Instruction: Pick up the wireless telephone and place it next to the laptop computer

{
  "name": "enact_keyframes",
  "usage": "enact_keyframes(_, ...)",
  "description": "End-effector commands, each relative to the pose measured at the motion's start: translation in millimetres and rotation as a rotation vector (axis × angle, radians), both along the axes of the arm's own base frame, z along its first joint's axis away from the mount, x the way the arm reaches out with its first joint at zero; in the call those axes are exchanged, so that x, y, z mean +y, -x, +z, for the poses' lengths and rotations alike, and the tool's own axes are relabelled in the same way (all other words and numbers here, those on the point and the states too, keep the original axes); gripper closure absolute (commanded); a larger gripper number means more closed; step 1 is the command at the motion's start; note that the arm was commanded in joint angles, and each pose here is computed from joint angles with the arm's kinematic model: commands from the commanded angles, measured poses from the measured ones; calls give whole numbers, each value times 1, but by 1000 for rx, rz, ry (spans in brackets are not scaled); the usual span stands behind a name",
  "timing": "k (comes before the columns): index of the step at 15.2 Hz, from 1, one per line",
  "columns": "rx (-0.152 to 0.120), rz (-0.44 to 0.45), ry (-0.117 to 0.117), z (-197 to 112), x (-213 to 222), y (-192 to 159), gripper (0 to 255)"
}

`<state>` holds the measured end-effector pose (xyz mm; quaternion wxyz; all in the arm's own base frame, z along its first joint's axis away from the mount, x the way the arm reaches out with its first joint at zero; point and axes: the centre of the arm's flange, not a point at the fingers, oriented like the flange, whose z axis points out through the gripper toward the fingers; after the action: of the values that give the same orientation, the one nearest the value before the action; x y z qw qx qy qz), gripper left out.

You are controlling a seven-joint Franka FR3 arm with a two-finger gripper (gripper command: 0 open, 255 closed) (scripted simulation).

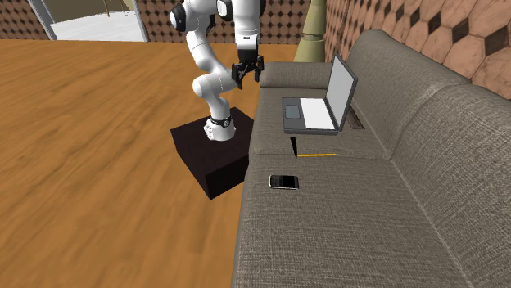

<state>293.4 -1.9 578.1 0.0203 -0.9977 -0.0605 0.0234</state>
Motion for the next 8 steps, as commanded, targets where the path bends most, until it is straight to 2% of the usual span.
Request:
enact_keyframes(1,0,0,0,0,0,0,0)
enact_keyframes(8,-17,114,1,-51,-38,-64,0)
